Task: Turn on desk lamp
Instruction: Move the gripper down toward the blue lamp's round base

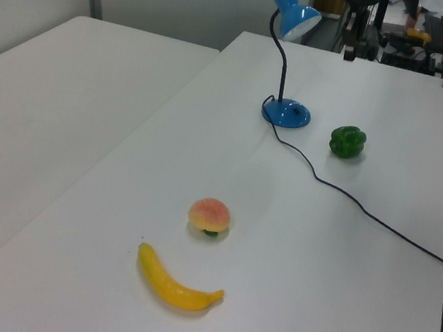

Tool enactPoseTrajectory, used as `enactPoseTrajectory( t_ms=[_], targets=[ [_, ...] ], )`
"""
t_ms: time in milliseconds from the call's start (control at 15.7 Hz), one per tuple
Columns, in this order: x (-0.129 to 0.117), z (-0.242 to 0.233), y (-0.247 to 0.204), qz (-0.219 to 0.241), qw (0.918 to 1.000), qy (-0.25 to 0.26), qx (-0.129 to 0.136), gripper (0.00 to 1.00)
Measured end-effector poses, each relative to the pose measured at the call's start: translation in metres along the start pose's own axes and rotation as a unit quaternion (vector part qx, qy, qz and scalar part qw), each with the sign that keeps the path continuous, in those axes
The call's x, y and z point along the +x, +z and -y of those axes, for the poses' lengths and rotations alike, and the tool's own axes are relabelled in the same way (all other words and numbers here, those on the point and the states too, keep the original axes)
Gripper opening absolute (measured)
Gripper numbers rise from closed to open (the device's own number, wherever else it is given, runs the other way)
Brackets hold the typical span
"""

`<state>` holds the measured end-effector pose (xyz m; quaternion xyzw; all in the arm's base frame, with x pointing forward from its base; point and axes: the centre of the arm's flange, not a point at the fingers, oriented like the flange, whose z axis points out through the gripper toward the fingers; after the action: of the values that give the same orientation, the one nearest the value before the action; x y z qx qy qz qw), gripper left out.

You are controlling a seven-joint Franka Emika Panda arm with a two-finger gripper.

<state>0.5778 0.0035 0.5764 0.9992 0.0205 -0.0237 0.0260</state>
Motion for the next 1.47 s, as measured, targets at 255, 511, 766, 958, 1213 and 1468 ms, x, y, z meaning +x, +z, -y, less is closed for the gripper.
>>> enactPoseTrajectory(
  t_ms=[255,511,766,958,1213,1468],
  targets=[
    [0.015,-0.034,0.051,0.002,0.9993,0.037,0.001,0.01],
    [0.026,-0.063,0.102,-0.026,0.9955,0.091,0.000,0.01],
    [0.030,-0.072,0.144,-0.054,0.9897,0.133,0.002,0.01],
    [0.034,-0.085,0.172,-0.077,0.9836,0.163,0.003,0.01],
    [0.045,-0.100,0.198,-0.105,0.9794,0.173,-0.006,0.01],
    [0.055,-0.111,0.214,-0.136,0.9758,0.169,-0.021,0.01]
  ],
)
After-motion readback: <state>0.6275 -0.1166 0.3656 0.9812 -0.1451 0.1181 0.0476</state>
